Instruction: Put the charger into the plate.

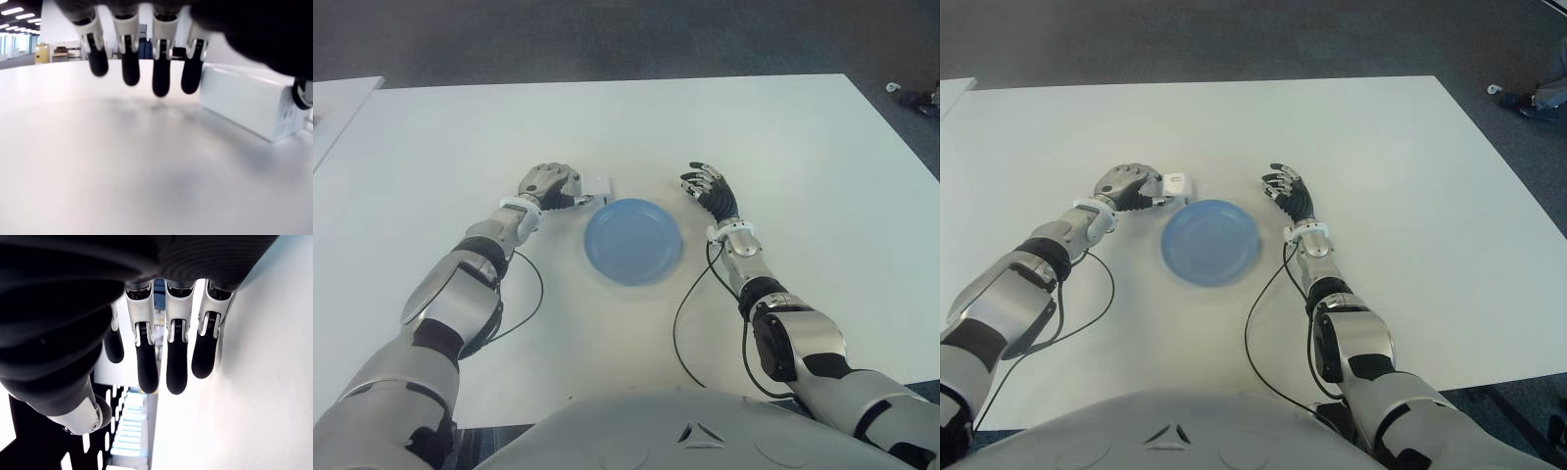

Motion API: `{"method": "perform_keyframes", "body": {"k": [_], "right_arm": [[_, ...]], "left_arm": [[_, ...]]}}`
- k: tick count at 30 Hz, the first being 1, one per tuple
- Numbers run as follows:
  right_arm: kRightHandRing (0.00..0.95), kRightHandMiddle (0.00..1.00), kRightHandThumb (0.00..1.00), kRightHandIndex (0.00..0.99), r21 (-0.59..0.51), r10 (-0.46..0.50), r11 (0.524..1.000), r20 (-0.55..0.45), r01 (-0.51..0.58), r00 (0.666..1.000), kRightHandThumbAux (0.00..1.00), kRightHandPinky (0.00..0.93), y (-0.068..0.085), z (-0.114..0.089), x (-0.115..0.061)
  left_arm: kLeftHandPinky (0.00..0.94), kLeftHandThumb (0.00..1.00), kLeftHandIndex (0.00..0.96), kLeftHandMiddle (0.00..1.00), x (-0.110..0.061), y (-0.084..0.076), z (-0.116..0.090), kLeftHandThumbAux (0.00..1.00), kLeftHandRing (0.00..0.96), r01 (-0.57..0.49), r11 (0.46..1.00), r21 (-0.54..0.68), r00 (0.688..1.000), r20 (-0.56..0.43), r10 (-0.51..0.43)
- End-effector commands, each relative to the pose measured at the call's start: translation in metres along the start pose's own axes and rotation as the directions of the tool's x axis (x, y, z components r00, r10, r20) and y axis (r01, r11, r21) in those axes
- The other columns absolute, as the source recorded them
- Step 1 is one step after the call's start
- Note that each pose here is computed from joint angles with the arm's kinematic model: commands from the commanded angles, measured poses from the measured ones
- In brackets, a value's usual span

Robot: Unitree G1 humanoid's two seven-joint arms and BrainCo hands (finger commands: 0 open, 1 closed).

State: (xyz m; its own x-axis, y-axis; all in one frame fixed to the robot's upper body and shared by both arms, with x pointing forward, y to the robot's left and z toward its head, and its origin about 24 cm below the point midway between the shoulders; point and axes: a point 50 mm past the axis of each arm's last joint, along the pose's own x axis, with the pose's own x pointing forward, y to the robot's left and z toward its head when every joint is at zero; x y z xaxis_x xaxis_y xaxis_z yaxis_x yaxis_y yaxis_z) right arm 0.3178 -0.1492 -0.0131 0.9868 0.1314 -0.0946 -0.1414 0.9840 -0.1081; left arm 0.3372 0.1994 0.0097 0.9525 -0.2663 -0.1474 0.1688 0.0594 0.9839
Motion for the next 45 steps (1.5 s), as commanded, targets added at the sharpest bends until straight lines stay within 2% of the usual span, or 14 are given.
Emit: {"method": "perform_keyframes", "body": {"k": [1,9,18,45], "right_arm": [[0.366,0.374,0.000,0.205,0.038,0.024,0.999,-0.182,-0.017,0.983,0.744,0.331,0.0076,-0.0394,-0.0237],[0.371,0.377,0.000,0.209,0.032,0.024,0.999,-0.181,-0.019,0.983,0.744,0.337,0.0069,-0.0394,-0.0239],[0.369,0.377,0.000,0.213,0.026,0.028,0.999,-0.180,-0.024,0.983,0.733,0.328,0.0068,-0.0393,-0.0238],[0.378,0.387,0.000,0.219,0.020,0.038,0.999,-0.178,-0.035,0.983,0.738,0.326,0.0081,-0.0391,-0.0239]], "left_arm": [[0.146,0.360,0.276,0.293,-0.0002,-0.0046,0.0025,0.199,0.211,0.006,1.000,-0.014,1.000,-0.013,-0.007],[0.018,0.355,0.269,0.216,0.0007,-0.0047,0.0023,0.188,0.107,0.025,1.000,-0.005,0.999,-0.020,-0.025],[0.000,0.342,0.249,0.141,0.0004,-0.0055,0.0021,0.185,0.020,0.045,0.999,0.007,0.999,-0.015,-0.045],[0.000,0.298,0.160,0.070,-0.0002,-0.0053,0.0005,0.162,0.000,0.083,0.994,0.074,0.996,0.010,-0.084]]}}
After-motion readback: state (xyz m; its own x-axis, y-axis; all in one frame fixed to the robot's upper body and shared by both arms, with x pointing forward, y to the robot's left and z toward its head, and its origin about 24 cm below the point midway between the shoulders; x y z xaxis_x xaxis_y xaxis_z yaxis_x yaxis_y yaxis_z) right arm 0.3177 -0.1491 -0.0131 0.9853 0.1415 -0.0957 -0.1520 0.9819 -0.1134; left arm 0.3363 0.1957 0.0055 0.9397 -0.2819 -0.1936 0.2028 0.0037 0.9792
